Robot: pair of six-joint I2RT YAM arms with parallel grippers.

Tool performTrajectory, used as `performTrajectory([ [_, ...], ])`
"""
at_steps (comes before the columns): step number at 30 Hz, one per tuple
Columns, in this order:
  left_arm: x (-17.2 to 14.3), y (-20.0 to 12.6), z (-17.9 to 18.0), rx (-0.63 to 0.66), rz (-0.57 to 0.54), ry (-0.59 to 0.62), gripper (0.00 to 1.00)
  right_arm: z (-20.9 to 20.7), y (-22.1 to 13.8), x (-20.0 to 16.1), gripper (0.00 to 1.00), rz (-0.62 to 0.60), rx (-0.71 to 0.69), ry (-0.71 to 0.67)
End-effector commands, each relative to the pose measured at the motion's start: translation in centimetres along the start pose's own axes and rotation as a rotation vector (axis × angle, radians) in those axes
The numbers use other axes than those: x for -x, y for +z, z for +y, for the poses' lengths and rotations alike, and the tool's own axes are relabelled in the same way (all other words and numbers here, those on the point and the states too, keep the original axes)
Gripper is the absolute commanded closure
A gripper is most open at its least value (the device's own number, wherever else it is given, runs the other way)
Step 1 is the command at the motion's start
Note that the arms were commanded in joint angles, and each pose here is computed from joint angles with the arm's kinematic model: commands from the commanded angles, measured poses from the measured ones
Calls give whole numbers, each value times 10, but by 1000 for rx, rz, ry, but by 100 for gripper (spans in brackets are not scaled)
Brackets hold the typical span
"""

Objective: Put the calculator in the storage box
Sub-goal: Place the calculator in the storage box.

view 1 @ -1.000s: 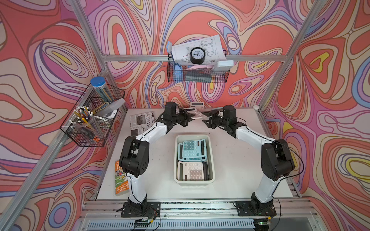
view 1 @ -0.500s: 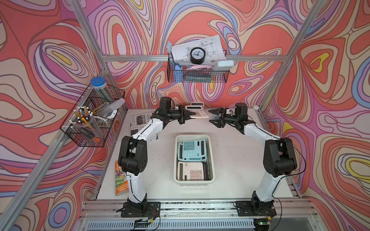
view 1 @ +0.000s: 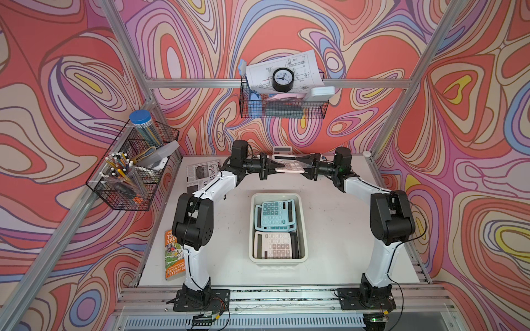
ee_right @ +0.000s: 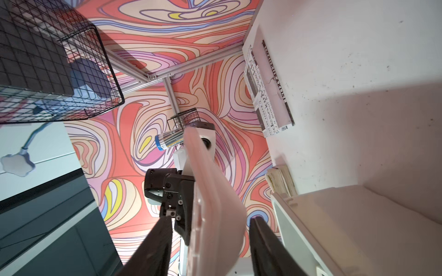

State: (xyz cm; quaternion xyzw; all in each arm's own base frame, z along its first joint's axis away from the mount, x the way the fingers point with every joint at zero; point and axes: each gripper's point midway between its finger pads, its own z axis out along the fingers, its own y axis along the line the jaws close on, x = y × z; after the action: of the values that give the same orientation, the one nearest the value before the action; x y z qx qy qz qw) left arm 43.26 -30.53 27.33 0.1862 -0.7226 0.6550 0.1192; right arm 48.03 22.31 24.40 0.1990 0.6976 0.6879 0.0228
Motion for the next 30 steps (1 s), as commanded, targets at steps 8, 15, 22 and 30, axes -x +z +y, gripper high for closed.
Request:
performTrajectory([
  [8, 7, 8, 4, -18, 17, 15, 100, 12, 6, -4, 83, 46, 111, 22],
  [15, 17, 8, 15, -8, -34, -25, 74, 15, 7, 2, 100, 3, 93, -14],
  [22, 27, 2, 25, 39, -141, -47, 29, 2, 4, 22, 100, -140, -2, -24],
  [30, 42, -7, 24, 56, -326, -88, 20, 3, 5, 36, 100, -263, -60, -49],
])
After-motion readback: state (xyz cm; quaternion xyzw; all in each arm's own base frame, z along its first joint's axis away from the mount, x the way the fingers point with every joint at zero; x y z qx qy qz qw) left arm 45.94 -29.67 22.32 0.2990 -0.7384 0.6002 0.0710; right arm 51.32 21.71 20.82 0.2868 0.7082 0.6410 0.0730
